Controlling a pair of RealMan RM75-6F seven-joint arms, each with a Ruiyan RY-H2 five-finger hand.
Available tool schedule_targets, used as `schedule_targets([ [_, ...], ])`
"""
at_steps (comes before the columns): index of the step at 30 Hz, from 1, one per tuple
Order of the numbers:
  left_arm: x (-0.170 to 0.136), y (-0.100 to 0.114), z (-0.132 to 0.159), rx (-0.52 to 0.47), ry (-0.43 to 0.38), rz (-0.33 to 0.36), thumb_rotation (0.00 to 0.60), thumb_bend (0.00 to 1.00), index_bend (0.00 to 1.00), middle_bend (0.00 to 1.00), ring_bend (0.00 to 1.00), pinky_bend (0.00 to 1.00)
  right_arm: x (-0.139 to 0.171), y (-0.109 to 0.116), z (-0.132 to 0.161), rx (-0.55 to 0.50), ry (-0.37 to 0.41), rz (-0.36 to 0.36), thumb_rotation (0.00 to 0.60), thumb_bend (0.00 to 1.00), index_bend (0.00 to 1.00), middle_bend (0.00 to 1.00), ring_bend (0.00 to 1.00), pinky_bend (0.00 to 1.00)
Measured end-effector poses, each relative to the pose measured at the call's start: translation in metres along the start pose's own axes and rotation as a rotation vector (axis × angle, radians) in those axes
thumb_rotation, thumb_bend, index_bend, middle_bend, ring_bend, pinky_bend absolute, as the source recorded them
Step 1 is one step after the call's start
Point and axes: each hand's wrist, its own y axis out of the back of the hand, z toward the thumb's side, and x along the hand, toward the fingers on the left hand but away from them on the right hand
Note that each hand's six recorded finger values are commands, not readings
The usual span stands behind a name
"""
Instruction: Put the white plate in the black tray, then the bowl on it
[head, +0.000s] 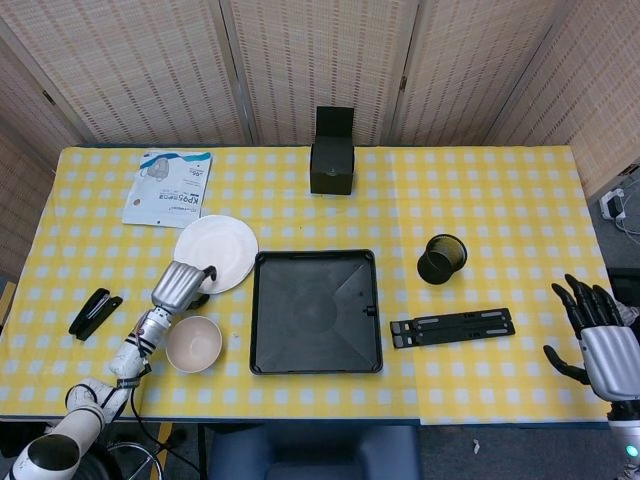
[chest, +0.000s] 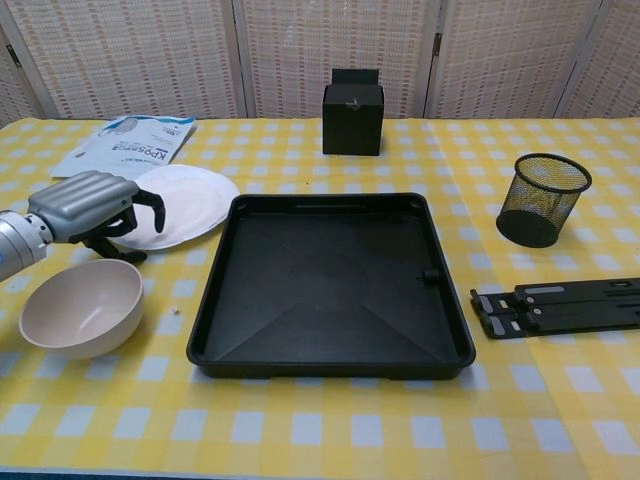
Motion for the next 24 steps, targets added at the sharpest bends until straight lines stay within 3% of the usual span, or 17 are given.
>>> schedule_targets([
  [24,-0.0006,-0.0010,-0.0004,-0.011,0.036,0.035,0.600,0.34,0.59,1.00,1.00,1.00,0.0008,0.0001,0.0006,-0.005,0.008,0.007,0.600,0.31,0.00,0.00,0.00,0.00],
])
